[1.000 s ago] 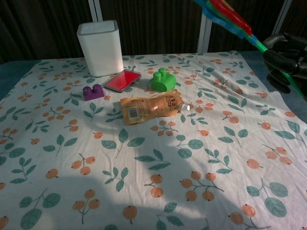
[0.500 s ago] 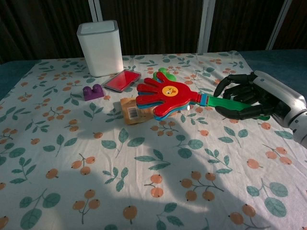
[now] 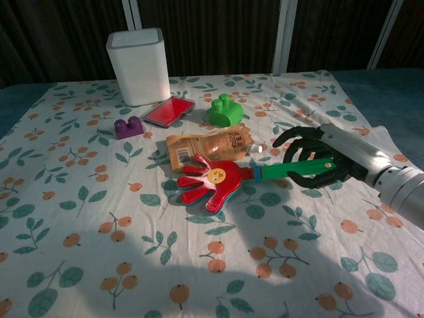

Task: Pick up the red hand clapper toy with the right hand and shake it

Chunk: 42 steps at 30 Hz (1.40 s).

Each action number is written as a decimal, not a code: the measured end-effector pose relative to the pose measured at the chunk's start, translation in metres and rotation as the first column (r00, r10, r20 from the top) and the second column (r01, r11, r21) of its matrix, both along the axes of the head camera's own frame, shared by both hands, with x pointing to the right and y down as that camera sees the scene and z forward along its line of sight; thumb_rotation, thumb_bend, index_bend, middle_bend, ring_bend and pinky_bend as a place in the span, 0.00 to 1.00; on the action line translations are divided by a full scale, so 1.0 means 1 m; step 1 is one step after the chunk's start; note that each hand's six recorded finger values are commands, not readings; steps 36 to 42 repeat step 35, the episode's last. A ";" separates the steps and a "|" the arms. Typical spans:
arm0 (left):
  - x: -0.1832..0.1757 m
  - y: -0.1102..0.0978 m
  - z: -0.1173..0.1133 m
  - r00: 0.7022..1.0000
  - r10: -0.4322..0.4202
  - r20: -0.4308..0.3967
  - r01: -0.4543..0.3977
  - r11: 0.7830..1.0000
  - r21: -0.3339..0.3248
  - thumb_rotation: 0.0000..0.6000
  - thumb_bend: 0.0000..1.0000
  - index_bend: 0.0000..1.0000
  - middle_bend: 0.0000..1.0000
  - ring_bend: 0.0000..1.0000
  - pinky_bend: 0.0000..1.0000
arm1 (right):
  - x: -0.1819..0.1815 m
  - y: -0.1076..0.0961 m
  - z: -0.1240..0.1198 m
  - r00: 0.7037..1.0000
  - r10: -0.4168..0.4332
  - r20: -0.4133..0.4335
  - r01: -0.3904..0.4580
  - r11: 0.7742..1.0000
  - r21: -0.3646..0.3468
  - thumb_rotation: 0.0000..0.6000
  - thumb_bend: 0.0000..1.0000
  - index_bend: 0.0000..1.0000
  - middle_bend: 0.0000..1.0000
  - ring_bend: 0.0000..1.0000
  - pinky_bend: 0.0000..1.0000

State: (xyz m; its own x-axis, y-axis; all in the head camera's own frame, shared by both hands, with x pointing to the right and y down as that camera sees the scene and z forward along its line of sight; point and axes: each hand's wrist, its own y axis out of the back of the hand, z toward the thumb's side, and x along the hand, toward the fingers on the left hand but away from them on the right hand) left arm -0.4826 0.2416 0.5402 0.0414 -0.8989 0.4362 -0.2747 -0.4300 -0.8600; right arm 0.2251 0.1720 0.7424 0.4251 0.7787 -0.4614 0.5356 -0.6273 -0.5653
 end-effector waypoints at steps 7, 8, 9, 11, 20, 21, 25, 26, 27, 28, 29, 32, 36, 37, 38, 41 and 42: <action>-0.001 0.000 -0.001 1.000 -0.005 -0.003 0.005 1.000 0.000 1.00 0.42 0.00 0.00 0.00 0.13 | 0.018 -0.008 -0.011 0.996 -0.039 -0.078 0.042 0.999 0.032 1.00 0.20 0.01 0.21 0.17 0.38; -0.001 -0.001 -0.002 1.000 -0.004 -0.003 0.004 1.000 0.000 1.00 0.42 0.00 0.00 0.00 0.13 | 0.021 -0.009 -0.014 0.995 -0.045 -0.092 0.049 0.998 0.038 1.00 0.20 0.00 0.17 0.14 0.34; -0.001 -0.001 -0.002 1.000 -0.004 -0.004 0.004 1.000 0.000 1.00 0.42 0.00 0.00 0.00 0.13 | 0.026 -0.011 -0.019 0.992 -0.052 -0.112 0.058 0.997 0.047 1.00 0.19 0.00 0.12 0.10 0.29; -0.001 0.000 -0.002 1.000 -0.002 -0.004 0.002 1.000 0.001 1.00 0.42 0.00 0.00 0.00 0.13 | 0.036 -0.013 -0.028 0.987 -0.065 -0.150 0.076 0.995 0.062 1.00 0.19 0.00 0.04 0.03 0.18; 0.006 0.003 -0.004 0.999 0.030 0.011 -0.030 0.999 0.015 1.00 0.42 0.00 0.00 0.00 0.13 | 0.094 0.014 -0.117 0.935 -0.096 -0.340 0.154 0.977 0.149 1.00 0.15 0.00 0.00 0.00 0.00; 0.008 0.004 -0.004 0.999 0.039 0.010 -0.039 0.999 0.016 1.00 0.43 0.00 0.00 0.00 0.13 | 0.104 0.018 -0.132 0.926 -0.069 -0.372 0.149 0.971 0.189 1.00 0.15 0.00 0.00 0.00 0.00; 0.017 0.007 -0.004 0.997 0.077 -0.012 -0.077 0.997 0.017 1.00 0.43 0.00 0.00 0.00 0.13 | 0.135 0.036 -0.171 0.889 0.069 -0.453 0.099 0.936 0.337 1.00 0.15 0.00 0.00 0.00 0.00; 0.019 0.008 -0.004 0.996 0.088 -0.016 -0.088 0.996 0.017 1.00 0.43 0.00 0.00 0.00 0.13 | 0.140 0.041 -0.178 0.880 0.095 -0.465 0.091 0.927 0.363 1.00 0.15 0.00 0.00 0.00 0.00; 0.021 0.009 -0.004 0.995 0.099 -0.016 -0.099 0.995 0.017 1.00 0.43 0.00 0.00 0.00 0.13 | 0.146 0.046 -0.186 0.867 0.122 -0.483 0.089 0.916 0.391 1.00 0.15 0.00 0.00 0.00 0.00; 0.022 0.010 -0.003 0.994 0.104 -0.011 -0.104 0.994 0.017 1.00 0.43 0.00 0.00 0.00 0.12 | 0.151 0.050 -0.190 0.855 0.137 -0.500 0.090 0.911 0.403 1.00 0.15 0.00 0.00 0.00 0.00; 0.022 0.010 -0.003 0.994 0.108 -0.004 -0.108 0.994 0.018 1.00 0.43 0.00 0.00 0.00 0.12 | 0.156 0.055 -0.192 0.842 0.148 -0.519 0.090 0.909 0.407 1.00 0.15 0.00 0.00 0.00 0.00; 0.023 0.011 -0.002 0.993 0.118 0.022 -0.118 0.993 0.018 1.00 0.43 0.00 0.00 0.00 0.12 | 0.165 0.062 -0.194 0.818 0.162 -0.553 0.084 0.916 0.392 1.00 0.15 0.00 0.00 0.00 0.00; 0.024 0.012 0.000 0.992 0.121 0.040 -0.122 0.992 0.015 1.00 0.43 0.00 0.00 0.00 0.11 | 0.172 0.060 -0.192 0.802 0.167 -0.573 0.071 0.927 0.369 1.00 0.15 0.00 0.00 0.00 0.00; 0.024 0.012 0.000 0.992 0.121 0.040 -0.122 0.992 0.015 1.00 0.43 0.00 0.00 0.00 0.11 | 0.172 0.060 -0.192 0.802 0.167 -0.573 0.071 0.927 0.369 1.00 0.15 0.00 0.00 0.00 0.00; 0.024 0.012 0.000 0.992 0.121 0.040 -0.122 0.992 0.015 1.00 0.43 0.00 0.00 0.00 0.11 | 0.172 0.060 -0.192 0.802 0.167 -0.573 0.071 0.927 0.369 1.00 0.15 0.00 0.00 0.00 0.00; 0.024 0.012 0.000 0.992 0.121 0.040 -0.122 0.992 0.015 1.00 0.43 0.00 0.00 0.00 0.11 | 0.172 0.060 -0.192 0.802 0.167 -0.573 0.071 0.927 0.369 1.00 0.15 0.00 0.00 0.00 0.00; 0.024 0.012 0.000 0.992 0.121 0.040 -0.122 0.992 0.015 1.00 0.43 0.00 0.00 0.00 0.11 | 0.172 0.060 -0.192 0.802 0.167 -0.573 0.071 0.927 0.369 1.00 0.15 0.00 0.00 0.00 0.00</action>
